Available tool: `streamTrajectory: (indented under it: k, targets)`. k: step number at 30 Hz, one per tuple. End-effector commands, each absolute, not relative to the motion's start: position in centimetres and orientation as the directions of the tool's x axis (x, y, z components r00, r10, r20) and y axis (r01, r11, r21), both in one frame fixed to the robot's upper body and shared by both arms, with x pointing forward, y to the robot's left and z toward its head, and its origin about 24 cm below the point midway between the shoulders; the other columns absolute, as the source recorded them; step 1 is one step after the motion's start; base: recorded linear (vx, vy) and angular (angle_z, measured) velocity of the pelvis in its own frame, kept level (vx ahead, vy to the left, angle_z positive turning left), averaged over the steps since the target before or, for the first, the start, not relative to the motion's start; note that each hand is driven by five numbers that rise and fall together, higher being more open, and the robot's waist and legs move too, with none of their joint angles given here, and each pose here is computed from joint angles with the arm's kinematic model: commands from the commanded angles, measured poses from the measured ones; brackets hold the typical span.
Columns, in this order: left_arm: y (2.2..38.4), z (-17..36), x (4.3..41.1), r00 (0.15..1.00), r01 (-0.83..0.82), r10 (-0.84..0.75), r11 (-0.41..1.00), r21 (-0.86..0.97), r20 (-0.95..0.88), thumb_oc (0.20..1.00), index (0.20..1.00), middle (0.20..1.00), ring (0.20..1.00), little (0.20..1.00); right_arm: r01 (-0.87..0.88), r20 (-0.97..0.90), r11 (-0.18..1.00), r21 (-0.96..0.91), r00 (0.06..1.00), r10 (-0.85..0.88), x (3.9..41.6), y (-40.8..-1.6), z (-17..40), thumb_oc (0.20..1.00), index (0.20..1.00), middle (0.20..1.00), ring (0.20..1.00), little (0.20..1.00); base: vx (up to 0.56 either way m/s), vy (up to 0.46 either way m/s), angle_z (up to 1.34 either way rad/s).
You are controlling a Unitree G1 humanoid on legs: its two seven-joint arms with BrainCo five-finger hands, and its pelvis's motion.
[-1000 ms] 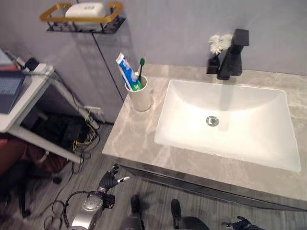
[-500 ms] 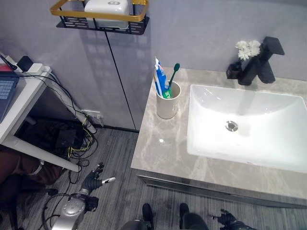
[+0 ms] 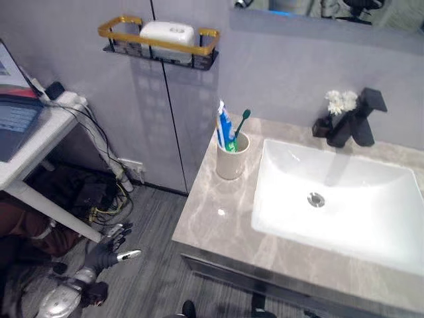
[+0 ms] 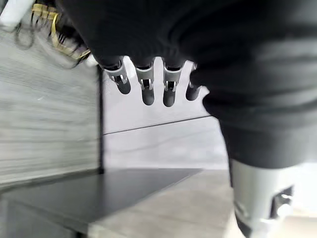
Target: Put brush and paste in cup on sink, flatten towel.
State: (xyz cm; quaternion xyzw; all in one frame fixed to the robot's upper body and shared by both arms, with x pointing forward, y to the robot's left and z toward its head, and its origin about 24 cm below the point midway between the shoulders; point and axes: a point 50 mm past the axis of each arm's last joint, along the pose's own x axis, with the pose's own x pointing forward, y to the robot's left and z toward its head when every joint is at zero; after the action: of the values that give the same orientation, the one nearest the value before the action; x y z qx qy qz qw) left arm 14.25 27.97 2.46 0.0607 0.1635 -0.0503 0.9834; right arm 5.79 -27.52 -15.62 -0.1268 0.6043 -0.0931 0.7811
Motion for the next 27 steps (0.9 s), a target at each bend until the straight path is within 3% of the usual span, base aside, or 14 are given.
streamTrajectory:
  k: [1, 5, 6, 7, 8, 10, 20, 27]
  targets:
    - [27.3, 6.6, 16.4, 0.987, 0.137, -0.132, 0.989, 0.050, -0.089, 1.000, 1.000, 1.000, 1.000, 1.000, -0.027, -0.918, 0.952, -0.304, 0.276, -0.285, 6.9, -27.1, -15.6, 1.000, 1.000, 1.000, 1.000, 1.000, 0.08, -0.129, 0.05]
    - [26.3, 8.3, 17.1, 0.984, 0.181, -0.181, 0.984, -0.005, 0.007, 1.000, 1.000, 1.000, 1.000, 1.000, -0.066, -0.918, 0.948, -0.312, 0.276, -0.284, 6.9, -27.2, -15.6, 1.000, 1.000, 1.000, 1.000, 1.000, 0.05, -0.109, 0.09]
    - [25.8, 9.0, 17.3, 0.978, 0.206, -0.205, 0.978, -0.015, 0.044, 0.865, 0.865, 0.865, 0.865, 0.865, -0.073, -0.918, 0.947, -0.314, 0.278, -0.283, 7.0, -27.1, -15.6, 1.000, 1.000, 1.000, 1.000, 1.000, 0.03, -0.073, 0.07]
    - [25.8, 9.0, 17.3, 0.978, 0.206, -0.205, 0.978, -0.015, 0.044, 0.799, 0.799, 0.799, 0.799, 0.799, -0.073, -0.918, 0.946, -0.314, 0.279, -0.283, 7.0, -27.1, -15.6, 1.000, 1.000, 1.000, 1.000, 1.000, 0.03, -0.069, 0.00]
    - [25.4, 9.7, 17.6, 0.970, 0.232, -0.229, 0.973, -0.017, 0.082, 0.520, 0.520, 0.520, 0.520, 0.520, -0.076, -0.918, 0.946, -0.314, 0.280, -0.282, 7.1, -27.2, -15.6, 1.000, 1.000, 1.000, 1.000, 1.000, 0.03, -0.052, -0.06]
    - [24.3, 11.2, 18.2, 0.948, 0.281, -0.276, 0.960, -0.004, 0.159, 0.200, 0.200, 0.200, 0.200, 0.200, -0.106, -0.915, 0.943, -0.316, 0.296, -0.274, 7.4, -27.0, -15.5, 1.000, 1.000, 1.000, 1.000, 1.000, 0.04, -0.073, -0.06]
    - [21.3, 11.0, 19.5, 0.913, 0.367, -0.349, 0.929, -0.051, 0.210, 0.200, 0.200, 0.200, 0.200, 0.200, -0.300, -0.924, 0.891, -0.340, 0.281, -0.257, 7.4, -26.4, -15.8, 1.000, 1.000, 1.000, 1.000, 1.000, 0.02, -0.017, -0.09]
    - [19.9, 10.3, 20.7, 0.911, 0.385, -0.368, 0.921, -0.059, 0.188, 0.200, 0.200, 0.200, 0.200, 0.200, -0.259, -0.912, 0.894, -0.366, 0.290, -0.290, 8.1, -26.9, -15.5, 1.000, 1.000, 1.000, 1.000, 1.000, 0.00, -0.008, -0.15]
